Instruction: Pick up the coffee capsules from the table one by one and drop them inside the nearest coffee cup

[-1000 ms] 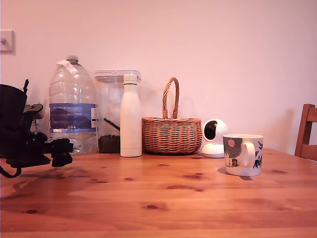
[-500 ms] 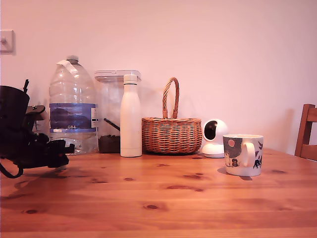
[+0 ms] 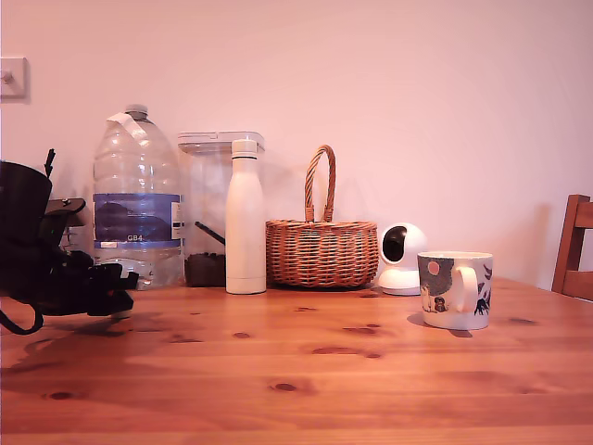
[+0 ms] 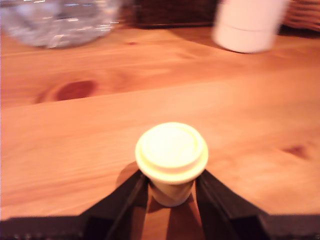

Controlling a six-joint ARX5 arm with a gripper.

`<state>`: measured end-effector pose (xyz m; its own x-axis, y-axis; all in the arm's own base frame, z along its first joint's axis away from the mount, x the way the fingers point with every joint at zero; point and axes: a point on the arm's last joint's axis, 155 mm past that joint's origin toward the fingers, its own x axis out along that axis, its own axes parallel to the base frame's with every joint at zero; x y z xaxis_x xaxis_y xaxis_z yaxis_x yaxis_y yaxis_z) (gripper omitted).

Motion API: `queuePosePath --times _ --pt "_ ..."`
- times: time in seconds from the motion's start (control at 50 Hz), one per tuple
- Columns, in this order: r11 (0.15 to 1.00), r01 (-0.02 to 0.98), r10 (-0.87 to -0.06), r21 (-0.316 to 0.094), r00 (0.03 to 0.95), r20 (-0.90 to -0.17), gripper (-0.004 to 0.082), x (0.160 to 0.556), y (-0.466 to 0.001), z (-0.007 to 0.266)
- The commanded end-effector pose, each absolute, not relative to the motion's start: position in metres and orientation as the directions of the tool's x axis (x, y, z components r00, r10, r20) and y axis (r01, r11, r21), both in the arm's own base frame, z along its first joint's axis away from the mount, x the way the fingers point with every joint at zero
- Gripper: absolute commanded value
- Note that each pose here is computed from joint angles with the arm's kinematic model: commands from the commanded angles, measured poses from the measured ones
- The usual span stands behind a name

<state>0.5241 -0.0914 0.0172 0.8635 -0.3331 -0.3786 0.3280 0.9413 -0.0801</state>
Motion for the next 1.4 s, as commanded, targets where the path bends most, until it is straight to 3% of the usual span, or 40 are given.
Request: queuePosePath --times 0.0,0.28,0.48,0.66,0.9,1.16,1.38 --pt "0.929 0.358 -0.363 -0.093 0.837 -0.41 0.0092 0.517 -0.096 0.012" --pt "0.88 0.465 -0.46 -0.096 0.785 -0.416 0.0092 0.501 -0.114 0.047" --pt "0.864 0.499 -0.485 -0.061 0.796 -0.362 0.0092 0.488 -0.124 0.091" --pt "0.818 0.567 -0.557 -0.093 0.742 -0.374 0.0092 0.462 -0.146 0.118" --pt "0.773 0.63 -0.612 -0.074 0.709 -0.351 0.0092 0.433 -0.176 0.16" --pt "0.713 0.697 -0.672 -0.076 0.65 -0.353 0.0092 0.395 -0.208 0.187" --pt "0.656 0.748 -0.717 -0.099 0.577 -0.391 0.0092 0.361 -0.233 0.191"
